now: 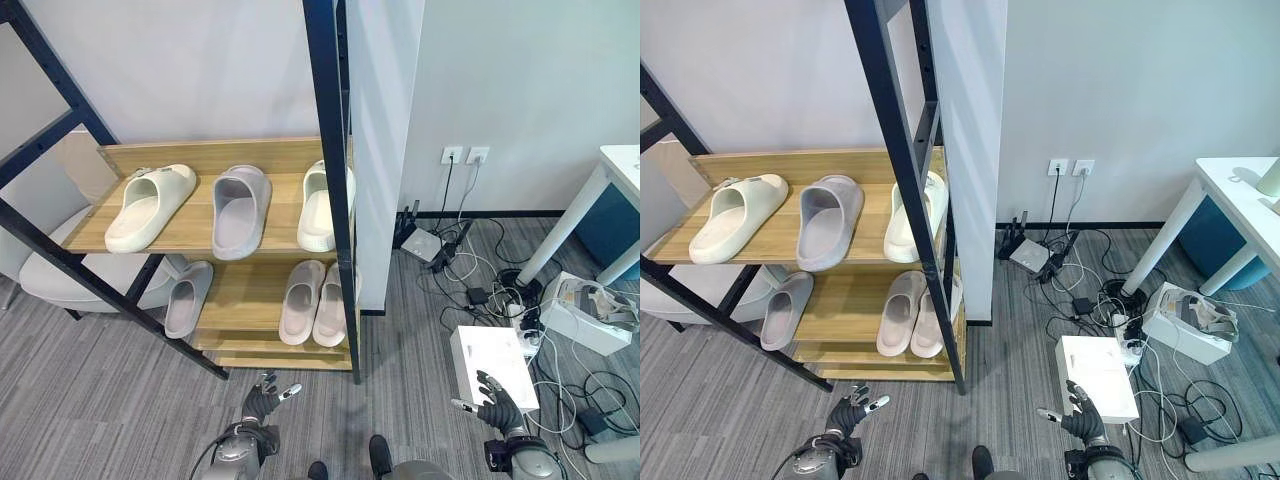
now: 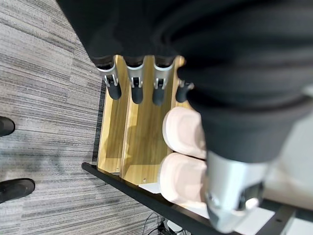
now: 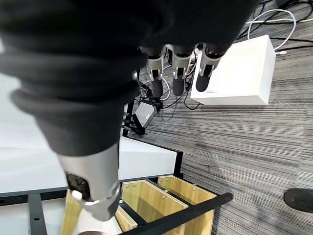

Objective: Arrange the slippers neatly on the shoe rack.

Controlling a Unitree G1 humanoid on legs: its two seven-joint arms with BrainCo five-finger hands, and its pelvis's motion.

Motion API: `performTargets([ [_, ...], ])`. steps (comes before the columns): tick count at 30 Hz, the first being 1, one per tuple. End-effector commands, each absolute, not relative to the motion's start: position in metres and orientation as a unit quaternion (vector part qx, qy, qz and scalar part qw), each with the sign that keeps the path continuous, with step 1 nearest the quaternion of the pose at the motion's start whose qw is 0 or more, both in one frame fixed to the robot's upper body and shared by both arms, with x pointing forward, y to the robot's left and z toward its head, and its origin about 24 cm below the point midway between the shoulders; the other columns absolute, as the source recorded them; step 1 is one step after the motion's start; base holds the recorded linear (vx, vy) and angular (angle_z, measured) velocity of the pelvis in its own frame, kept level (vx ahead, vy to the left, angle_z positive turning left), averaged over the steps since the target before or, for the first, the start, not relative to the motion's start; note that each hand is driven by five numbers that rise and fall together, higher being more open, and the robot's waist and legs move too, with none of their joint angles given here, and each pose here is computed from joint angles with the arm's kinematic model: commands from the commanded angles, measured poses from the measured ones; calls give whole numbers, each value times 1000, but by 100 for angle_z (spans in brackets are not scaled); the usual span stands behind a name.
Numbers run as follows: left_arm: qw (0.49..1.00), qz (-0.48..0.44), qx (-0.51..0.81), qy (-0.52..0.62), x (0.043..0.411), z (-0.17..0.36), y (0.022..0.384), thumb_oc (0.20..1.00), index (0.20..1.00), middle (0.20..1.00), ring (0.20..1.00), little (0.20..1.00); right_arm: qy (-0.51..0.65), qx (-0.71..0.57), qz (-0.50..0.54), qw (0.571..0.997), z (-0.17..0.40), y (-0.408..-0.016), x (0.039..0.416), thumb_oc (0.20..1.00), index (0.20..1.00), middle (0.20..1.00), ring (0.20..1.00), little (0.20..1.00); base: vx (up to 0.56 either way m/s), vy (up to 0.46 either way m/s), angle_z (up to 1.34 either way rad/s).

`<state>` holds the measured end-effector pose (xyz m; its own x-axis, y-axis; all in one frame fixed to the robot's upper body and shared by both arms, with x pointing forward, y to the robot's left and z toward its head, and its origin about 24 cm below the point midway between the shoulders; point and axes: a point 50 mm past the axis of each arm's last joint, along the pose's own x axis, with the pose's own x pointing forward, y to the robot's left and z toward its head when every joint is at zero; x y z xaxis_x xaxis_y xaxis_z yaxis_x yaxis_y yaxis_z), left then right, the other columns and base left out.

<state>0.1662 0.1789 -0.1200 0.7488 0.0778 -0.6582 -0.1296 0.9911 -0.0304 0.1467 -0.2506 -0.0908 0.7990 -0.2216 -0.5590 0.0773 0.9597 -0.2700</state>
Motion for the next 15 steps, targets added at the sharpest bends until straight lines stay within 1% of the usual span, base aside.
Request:
performTargets([
  [1, 948, 60, -31, 311, 185, -108, 186, 1000, 1000, 1000, 1000, 1000, 264, -114, -85, 954, -78, -256, 157, 1000, 1000, 1000, 1000, 1000, -2, -26, 20],
  [8, 955, 58, -37, 288, 194, -99, 185, 1000, 1000, 1000, 1000, 1000, 262, -122, -97, 953, -75, -263, 163, 1000, 1000, 1000, 1000, 1000, 7, 63, 19],
  [12, 957, 58, -31, 282, 198, -97, 185, 1000, 1000, 1000, 1000, 1000, 253, -123, -113, 953, -72, -266, 167, 1000, 1000, 1000, 1000, 1000, 92, 203, 43],
  [15, 959, 60, -30, 277, 201, -96, 184, 1000, 1000, 1000, 1000, 1000, 250, -130, -120, 952, -69, -270, 170, 1000, 1000, 1000, 1000, 1000, 246, 311, 46],
])
